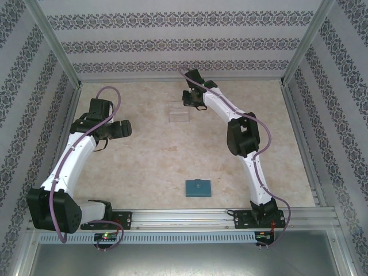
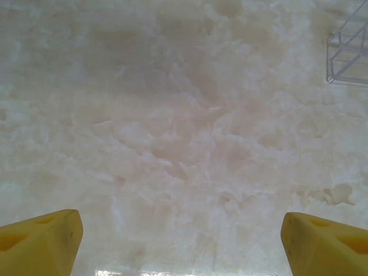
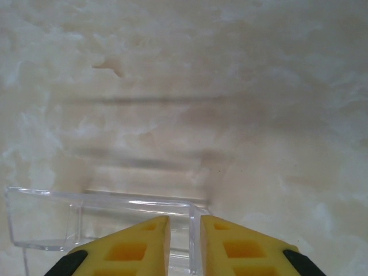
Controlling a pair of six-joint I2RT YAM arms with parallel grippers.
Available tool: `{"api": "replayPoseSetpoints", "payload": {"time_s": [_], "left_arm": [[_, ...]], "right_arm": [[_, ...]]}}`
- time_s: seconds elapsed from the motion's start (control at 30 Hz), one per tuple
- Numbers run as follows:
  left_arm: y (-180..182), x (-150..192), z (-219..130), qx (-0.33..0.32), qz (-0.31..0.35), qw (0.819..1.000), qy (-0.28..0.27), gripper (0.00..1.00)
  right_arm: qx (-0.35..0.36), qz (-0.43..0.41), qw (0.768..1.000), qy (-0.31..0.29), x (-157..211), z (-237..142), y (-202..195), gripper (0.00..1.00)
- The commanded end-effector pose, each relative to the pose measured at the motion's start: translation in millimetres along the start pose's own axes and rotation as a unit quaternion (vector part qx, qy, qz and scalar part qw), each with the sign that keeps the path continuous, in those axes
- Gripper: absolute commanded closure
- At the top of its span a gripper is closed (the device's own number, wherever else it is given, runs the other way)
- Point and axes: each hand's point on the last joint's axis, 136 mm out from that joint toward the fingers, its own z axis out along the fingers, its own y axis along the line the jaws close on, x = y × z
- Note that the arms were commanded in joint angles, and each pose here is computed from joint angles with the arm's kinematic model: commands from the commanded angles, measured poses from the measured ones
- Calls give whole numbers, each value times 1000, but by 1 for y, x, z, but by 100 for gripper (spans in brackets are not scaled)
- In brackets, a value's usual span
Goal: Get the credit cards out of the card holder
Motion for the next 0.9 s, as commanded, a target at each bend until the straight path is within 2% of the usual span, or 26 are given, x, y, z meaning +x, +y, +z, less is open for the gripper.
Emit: {"api": "replayPoseSetpoints", "payload": {"time_s": [0.0,0.27,0.5,0.87], "left_arm": [[6,7,4,-15,13,1000,13,11],[6,7,5,-16,14,1000,14,11],[7,7,5,-17,14,1000,15,11],[9,6,5,-19,11,1000,14,10]], "right_arm": [[14,-6,1000,13,7,7,-2,80],[19,-8,1000,17,11,13,-3,86],[27,-20,999,7,9,-2,0,94],[76,-25,997,5,31,-39,-20,94]]}}
